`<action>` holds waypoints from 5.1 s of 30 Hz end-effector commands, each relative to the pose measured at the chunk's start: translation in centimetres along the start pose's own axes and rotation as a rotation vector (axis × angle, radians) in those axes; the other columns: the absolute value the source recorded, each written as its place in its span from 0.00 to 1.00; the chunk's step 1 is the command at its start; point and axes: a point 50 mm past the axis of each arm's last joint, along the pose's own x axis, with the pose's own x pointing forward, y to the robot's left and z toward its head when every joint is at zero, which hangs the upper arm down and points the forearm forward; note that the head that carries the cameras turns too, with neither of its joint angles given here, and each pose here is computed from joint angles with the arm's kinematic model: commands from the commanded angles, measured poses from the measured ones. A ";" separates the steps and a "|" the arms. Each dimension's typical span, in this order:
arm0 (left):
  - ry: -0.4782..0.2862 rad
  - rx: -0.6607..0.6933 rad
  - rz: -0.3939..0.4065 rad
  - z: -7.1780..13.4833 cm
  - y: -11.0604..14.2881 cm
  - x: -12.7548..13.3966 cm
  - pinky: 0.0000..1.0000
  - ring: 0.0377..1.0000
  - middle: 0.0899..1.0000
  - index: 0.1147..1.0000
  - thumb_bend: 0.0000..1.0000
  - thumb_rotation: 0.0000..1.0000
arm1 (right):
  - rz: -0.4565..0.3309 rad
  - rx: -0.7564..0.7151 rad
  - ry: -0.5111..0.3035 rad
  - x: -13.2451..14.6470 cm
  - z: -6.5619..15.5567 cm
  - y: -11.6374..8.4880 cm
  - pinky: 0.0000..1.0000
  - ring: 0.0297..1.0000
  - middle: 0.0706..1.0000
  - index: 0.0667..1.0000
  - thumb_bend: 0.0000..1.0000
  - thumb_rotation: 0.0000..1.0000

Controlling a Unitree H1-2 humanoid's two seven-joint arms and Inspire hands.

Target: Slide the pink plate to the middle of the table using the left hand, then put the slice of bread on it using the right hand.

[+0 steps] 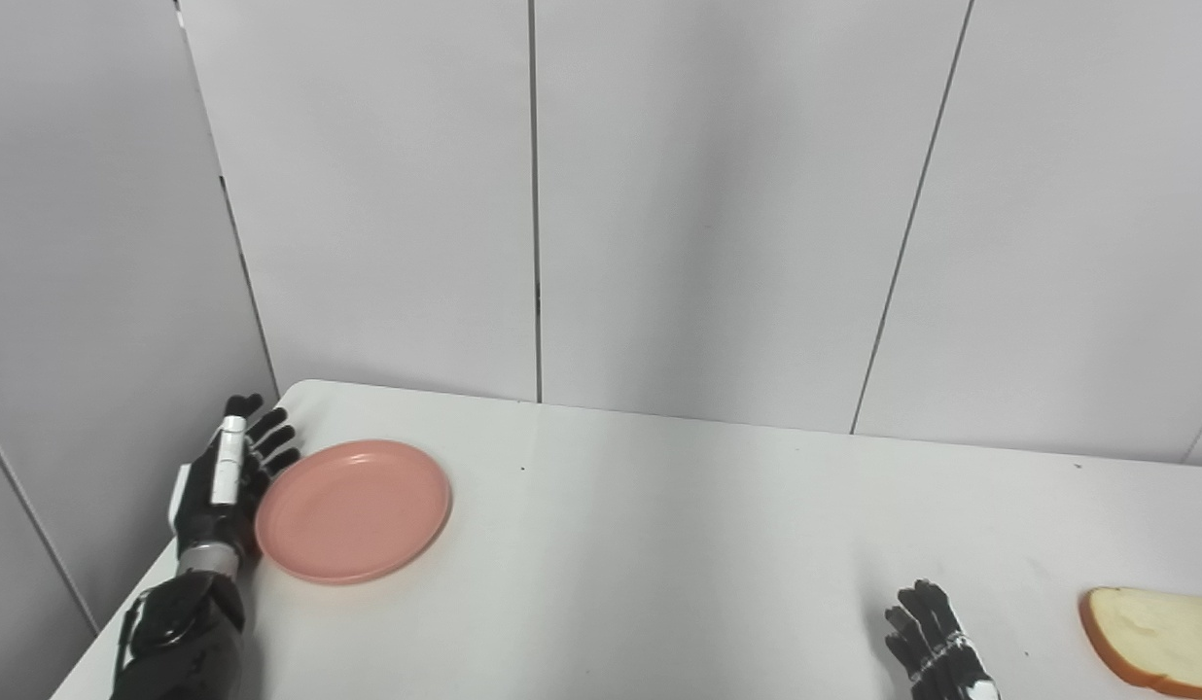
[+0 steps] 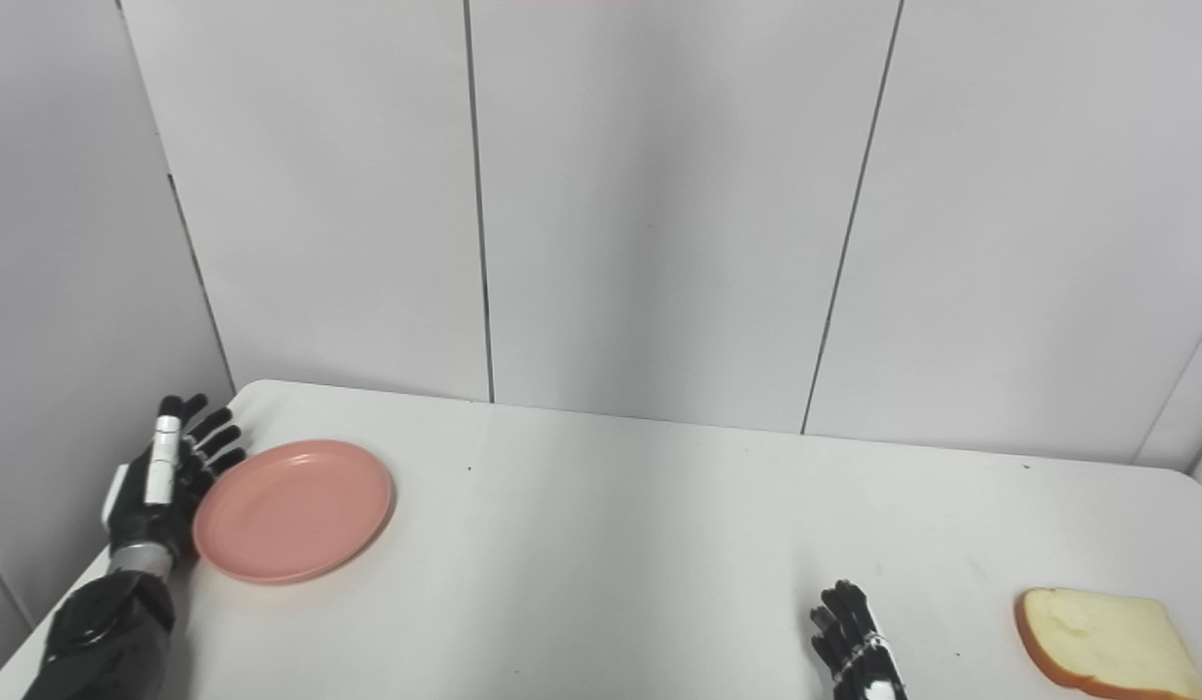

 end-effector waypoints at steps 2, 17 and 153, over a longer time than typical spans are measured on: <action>-0.004 0.001 -0.064 0.4 -2.6 0.8 0.73 0.79 0.79 0.82 0.92 0.81 | -0.038 -0.013 0.159 -3.6 -3.4 -1.2 0.92 0.90 0.91 0.90 0.79 1.00; 0.041 0.001 -0.207 -1.8 -6.9 -0.9 0.74 0.80 0.80 0.83 0.91 0.84 | -0.038 -0.013 0.160 -3.7 -3.3 -0.8 0.91 0.90 0.91 0.88 0.81 1.00; 0.261 -0.074 -0.493 -8.2 -23.1 -11.1 0.72 0.77 0.74 0.78 0.89 0.83 | 0.340 -1.649 0.711 19.3 23.6 -19.0 0.79 0.96 1.00 0.97 1.00 0.29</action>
